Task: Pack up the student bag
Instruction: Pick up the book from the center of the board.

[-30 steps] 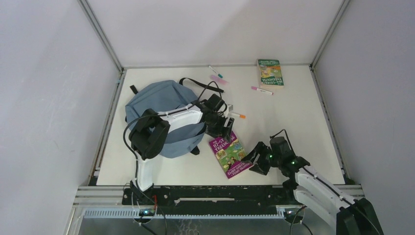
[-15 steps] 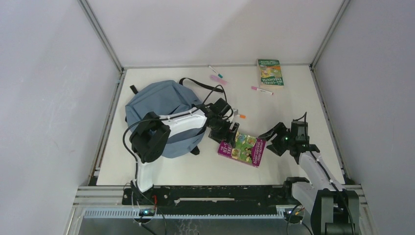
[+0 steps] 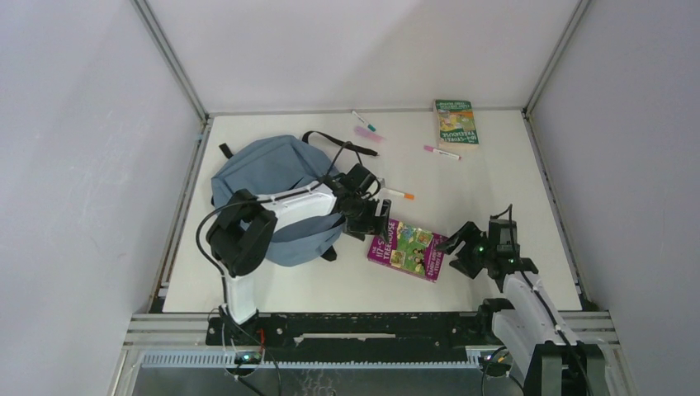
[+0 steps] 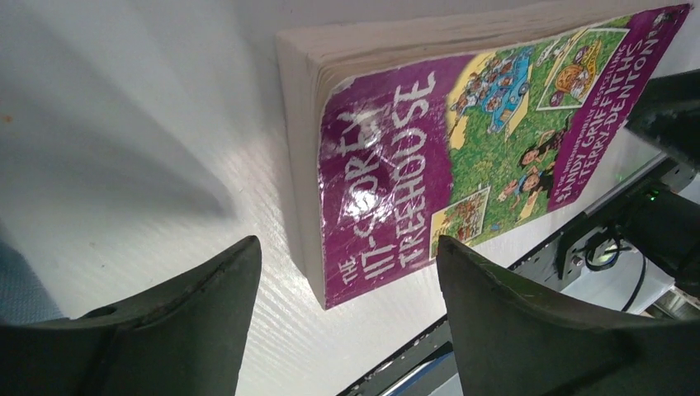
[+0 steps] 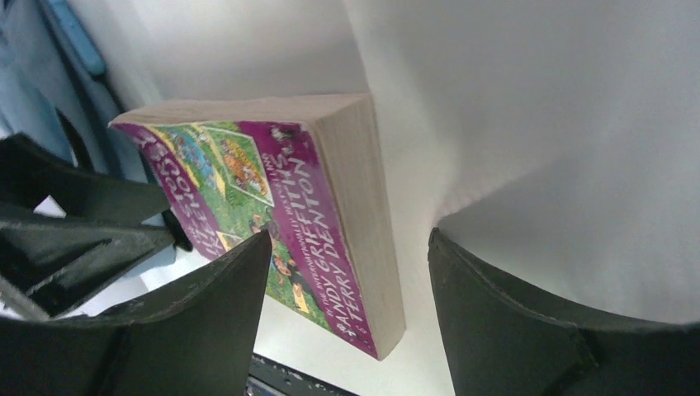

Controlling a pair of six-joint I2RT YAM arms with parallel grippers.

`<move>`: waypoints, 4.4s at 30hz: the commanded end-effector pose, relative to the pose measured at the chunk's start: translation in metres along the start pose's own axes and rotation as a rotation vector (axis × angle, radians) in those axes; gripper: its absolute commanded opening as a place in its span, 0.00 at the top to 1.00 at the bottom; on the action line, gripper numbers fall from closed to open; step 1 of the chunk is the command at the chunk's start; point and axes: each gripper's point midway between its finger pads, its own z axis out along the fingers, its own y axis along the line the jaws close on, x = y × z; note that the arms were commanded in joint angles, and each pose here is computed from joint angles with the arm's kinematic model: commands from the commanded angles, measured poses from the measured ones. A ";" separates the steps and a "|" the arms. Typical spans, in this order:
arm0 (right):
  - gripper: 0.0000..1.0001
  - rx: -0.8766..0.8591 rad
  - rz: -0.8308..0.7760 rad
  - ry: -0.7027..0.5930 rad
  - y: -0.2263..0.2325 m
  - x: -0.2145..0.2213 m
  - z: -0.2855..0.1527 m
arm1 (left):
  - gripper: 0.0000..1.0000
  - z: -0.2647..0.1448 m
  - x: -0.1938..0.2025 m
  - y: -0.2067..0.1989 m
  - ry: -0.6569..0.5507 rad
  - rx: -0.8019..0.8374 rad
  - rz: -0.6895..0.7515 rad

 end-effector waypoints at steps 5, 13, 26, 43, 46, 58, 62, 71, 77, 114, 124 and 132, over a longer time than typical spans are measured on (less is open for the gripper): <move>0.23 -0.113 0.024 0.099 0.015 0.030 0.015 | 0.19 0.021 -0.007 -0.009 -0.001 0.067 -0.026; 0.23 -0.133 0.038 0.109 0.021 0.032 0.019 | 0.28 -0.013 -0.020 -0.069 -0.048 0.345 -0.043; 0.23 -0.124 0.050 0.125 0.020 0.033 0.026 | 0.70 -0.066 -0.030 -0.114 -0.133 0.542 -0.007; 0.83 -0.131 0.059 0.106 0.022 0.024 0.027 | 0.71 -0.043 -0.017 -0.098 -0.044 0.492 0.000; 1.00 -0.128 0.060 0.108 0.021 0.023 0.027 | 0.71 -0.033 -0.017 -0.088 -0.035 0.435 -0.002; 1.00 -0.142 0.040 0.016 0.035 0.007 0.003 | 0.20 -0.046 -0.033 -0.022 -0.106 0.156 -0.011; 1.00 -0.187 0.008 -0.055 0.052 -0.004 -0.017 | 0.19 -0.058 -0.037 -0.009 -0.142 0.132 -0.024; 1.00 -0.231 -0.049 -0.097 0.069 -0.011 -0.041 | 0.10 -0.074 -0.036 -0.012 -0.170 0.214 -0.049; 1.00 -0.236 -0.061 -0.089 0.069 -0.009 -0.040 | 0.00 -0.064 -0.031 -0.019 -0.138 0.341 -0.162; 0.00 -0.501 0.061 0.070 0.075 0.011 -0.049 | 1.00 -0.123 -0.087 -0.079 -0.411 0.520 -0.264; 0.00 -0.768 0.077 0.146 0.115 0.011 -0.077 | 1.00 -0.180 -0.101 -0.107 -0.465 0.771 -0.286; 0.00 -0.855 0.083 0.116 0.136 0.000 -0.092 | 1.00 -0.190 -0.101 -0.117 -0.458 0.862 -0.281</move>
